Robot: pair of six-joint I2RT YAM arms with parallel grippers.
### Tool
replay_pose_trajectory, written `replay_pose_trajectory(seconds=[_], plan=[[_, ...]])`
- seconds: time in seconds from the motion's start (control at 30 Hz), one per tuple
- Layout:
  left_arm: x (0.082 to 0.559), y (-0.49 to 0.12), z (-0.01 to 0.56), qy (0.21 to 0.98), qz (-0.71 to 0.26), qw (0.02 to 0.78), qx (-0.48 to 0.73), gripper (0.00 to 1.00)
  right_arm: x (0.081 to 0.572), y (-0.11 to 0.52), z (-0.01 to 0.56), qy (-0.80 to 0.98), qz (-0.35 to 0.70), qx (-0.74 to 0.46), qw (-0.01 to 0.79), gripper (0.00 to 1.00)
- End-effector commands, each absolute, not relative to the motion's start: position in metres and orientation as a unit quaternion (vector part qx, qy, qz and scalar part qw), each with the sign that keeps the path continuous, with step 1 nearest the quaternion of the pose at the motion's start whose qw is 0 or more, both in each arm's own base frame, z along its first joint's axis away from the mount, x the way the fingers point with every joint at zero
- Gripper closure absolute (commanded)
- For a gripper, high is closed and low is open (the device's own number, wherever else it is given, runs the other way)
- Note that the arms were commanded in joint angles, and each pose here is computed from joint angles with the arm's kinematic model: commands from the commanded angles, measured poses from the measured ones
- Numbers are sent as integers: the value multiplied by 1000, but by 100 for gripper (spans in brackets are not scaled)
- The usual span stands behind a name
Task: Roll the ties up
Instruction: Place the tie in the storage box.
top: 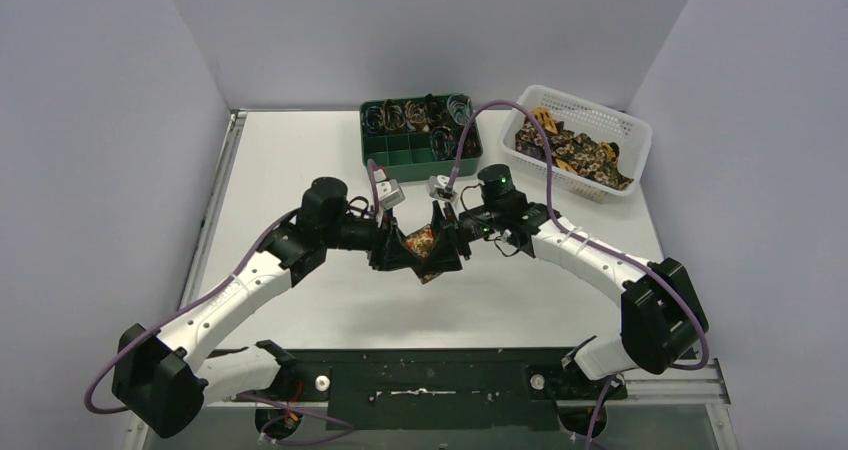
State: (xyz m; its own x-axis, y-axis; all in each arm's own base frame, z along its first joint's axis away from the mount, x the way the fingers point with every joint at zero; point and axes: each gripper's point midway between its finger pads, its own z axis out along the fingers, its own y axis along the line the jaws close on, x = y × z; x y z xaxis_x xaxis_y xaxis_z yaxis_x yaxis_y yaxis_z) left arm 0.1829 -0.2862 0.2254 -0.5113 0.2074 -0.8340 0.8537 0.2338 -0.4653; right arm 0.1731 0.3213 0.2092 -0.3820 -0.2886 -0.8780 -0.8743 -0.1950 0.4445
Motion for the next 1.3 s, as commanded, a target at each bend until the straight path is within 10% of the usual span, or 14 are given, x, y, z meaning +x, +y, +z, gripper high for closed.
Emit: replay_pose_trajectory(seconds=[0.0, 0.23, 0.67, 1.03, 1.27], plan=[[189, -285, 247, 692, -495, 369, 375, 100, 169, 322, 222, 554, 596, -519, 262, 49], [193, -285, 252, 686, -497, 377, 374, 100, 170, 322, 222, 554, 593, -524, 260, 43], [201, -282, 249, 695, -484, 393, 359, 100, 180, 328, 230, 571, 593, -497, 275, 81], [244, -251, 260, 716, -444, 475, 253, 8, 198, 333, 203, 630, 570, -464, 251, 95], [282, -197, 251, 760, -361, 530, 111, 3, 263, 335, 181, 735, 486, -377, 286, 98]])
